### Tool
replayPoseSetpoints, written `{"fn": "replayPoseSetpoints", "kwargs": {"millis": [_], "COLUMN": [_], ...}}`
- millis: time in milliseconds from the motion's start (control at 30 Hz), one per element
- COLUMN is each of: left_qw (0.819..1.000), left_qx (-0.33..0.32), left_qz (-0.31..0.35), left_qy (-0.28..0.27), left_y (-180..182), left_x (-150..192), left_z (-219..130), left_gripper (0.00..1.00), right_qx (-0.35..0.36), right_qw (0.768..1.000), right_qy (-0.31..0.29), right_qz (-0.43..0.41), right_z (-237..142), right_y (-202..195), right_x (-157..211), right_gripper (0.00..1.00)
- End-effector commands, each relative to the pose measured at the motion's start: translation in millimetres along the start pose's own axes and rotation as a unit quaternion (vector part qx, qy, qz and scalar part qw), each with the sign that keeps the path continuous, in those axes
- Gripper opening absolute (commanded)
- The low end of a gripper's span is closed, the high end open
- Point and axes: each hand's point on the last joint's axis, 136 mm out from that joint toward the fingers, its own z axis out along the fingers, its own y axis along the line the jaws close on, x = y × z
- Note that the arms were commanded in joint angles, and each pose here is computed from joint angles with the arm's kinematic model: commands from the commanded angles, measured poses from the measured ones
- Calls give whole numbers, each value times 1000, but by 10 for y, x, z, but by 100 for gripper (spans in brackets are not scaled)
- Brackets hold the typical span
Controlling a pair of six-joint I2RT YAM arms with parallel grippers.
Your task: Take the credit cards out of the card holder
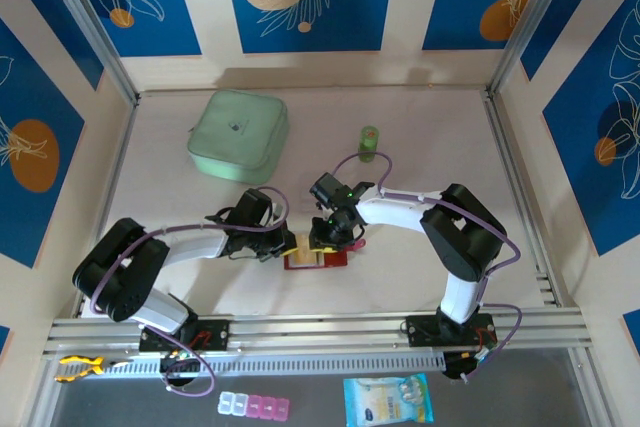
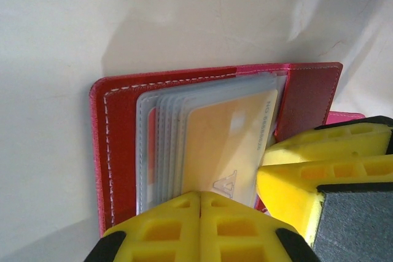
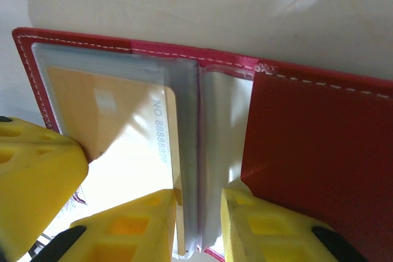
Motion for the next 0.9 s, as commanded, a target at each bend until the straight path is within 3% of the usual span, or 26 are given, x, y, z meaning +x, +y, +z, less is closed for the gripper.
{"fn": "replayPoseSetpoints", "kwargs": {"millis": [0, 867], "left_qw": [1000, 999], "left_qx": [-17, -49], "left_qz": [11, -4], "left_qy": [-6, 4], "left_y": [-15, 201], "left_x": [5, 80], "left_z": [-73, -21], "left_gripper": [1, 1], "right_qx": [-2, -65], "right_qw": [1000, 998], "right_qy": [-2, -2], "right_qz": [3, 3], "right_z": [-53, -89], "right_y": [5, 155], "right_x": [-8, 5], "right_gripper": [27, 24]}}
